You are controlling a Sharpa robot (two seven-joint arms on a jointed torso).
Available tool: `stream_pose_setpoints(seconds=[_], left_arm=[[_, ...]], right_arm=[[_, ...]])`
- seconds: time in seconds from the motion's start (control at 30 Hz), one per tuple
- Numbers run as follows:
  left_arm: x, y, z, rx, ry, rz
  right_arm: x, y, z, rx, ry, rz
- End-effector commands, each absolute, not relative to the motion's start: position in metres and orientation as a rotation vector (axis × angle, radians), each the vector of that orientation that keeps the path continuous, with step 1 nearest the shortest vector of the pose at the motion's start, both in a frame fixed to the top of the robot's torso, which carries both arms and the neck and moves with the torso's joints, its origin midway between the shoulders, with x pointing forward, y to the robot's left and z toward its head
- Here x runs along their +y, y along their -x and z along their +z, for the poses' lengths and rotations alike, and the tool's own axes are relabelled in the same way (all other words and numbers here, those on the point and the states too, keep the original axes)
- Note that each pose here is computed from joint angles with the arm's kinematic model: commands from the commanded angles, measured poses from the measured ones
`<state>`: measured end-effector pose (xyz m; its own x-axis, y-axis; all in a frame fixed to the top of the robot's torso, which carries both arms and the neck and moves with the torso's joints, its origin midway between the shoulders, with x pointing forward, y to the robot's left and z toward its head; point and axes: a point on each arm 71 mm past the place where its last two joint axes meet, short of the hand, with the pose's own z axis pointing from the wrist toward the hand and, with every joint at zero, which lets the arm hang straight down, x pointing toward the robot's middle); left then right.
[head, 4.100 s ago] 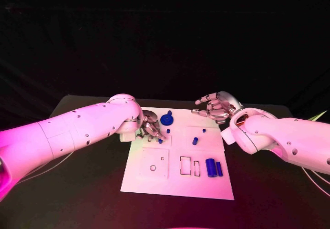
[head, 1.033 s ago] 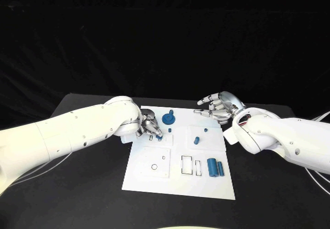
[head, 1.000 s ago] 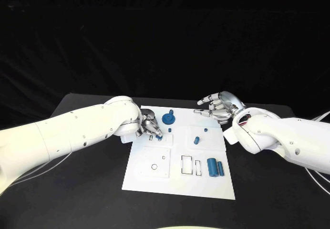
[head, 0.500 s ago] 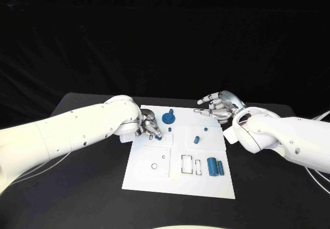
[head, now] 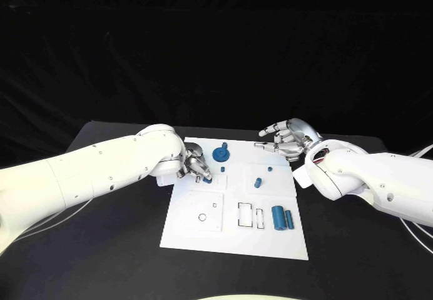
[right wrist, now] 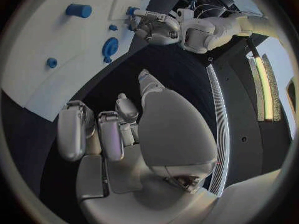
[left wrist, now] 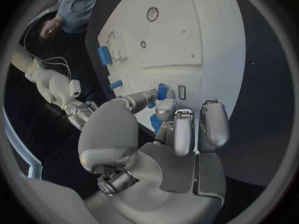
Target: Assemble the parts on the task board
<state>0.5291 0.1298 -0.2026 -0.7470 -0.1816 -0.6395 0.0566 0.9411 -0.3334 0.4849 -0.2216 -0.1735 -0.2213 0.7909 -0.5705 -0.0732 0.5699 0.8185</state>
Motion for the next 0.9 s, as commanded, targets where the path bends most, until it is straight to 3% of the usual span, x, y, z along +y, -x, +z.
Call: stream_pose_setpoints(seconds=[0.03,0.9], left_arm=[[0.1279,-0.5282,-0.2035,2.385,0.078,-0.435],[0.1226,-0.5289,-0.2048,2.403,0.070,-0.441]], right_arm=[[-0.2210,-0.4847,-0.1735,1.605,-0.614,0.901],[-0.2211,-0.4846,-0.1736,1.606,-0.613,0.902]])
